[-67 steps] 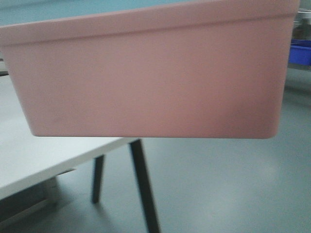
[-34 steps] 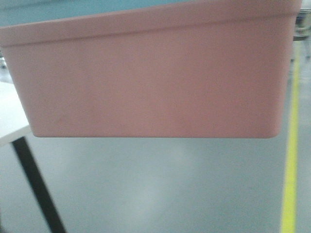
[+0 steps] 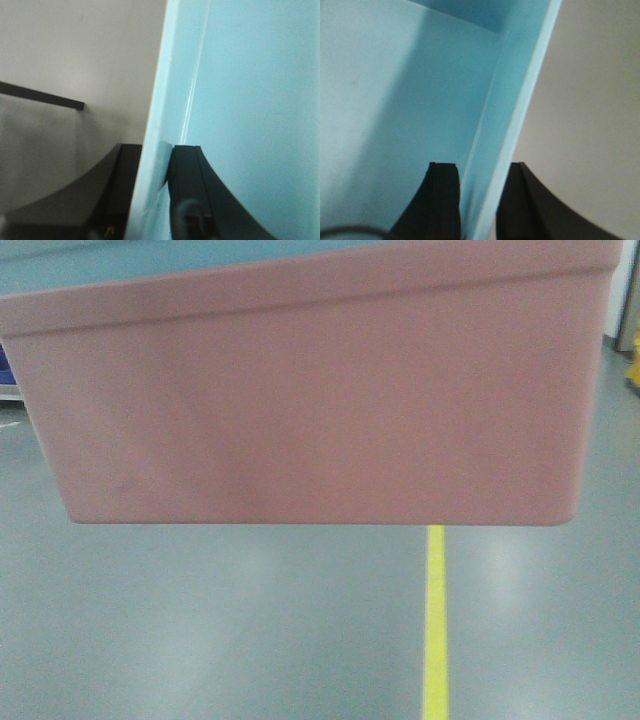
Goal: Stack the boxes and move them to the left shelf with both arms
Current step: 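Carry the stacked bins with both grippers while the base turns away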
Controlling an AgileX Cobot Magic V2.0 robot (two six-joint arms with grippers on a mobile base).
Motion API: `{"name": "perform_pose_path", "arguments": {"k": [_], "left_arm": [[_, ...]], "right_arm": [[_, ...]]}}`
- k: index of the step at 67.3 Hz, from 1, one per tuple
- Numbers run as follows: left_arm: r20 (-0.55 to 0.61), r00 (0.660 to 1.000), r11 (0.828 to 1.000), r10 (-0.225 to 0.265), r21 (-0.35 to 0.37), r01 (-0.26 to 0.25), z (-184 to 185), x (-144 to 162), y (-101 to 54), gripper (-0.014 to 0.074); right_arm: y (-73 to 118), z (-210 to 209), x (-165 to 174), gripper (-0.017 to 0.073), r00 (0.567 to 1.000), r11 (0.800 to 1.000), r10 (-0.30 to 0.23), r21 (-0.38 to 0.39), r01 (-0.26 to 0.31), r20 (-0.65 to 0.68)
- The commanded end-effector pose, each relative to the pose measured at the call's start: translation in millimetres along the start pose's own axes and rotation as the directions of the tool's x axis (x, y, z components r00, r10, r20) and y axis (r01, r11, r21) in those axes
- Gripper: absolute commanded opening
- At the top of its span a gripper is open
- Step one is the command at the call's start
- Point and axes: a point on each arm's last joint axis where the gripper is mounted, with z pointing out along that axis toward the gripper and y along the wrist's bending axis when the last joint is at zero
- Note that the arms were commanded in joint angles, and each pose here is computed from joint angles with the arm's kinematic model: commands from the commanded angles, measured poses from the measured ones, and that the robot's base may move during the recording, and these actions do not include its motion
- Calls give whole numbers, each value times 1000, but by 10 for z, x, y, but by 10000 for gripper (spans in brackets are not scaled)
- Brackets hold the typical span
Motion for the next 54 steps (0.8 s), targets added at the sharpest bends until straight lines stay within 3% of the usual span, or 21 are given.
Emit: {"name": "perform_pose_path", "arguments": {"k": [1,54], "left_arm": [[155,985,947,-80,320,27,-422,-99,-335,-3],[155,985,947,-80,320,27,-422,-99,-335,-3]], "right_arm": [[224,-309,-199,55,972,960,107,-275,-47,207],[224,-309,-199,55,972,960,107,-275,-47,207]]}}
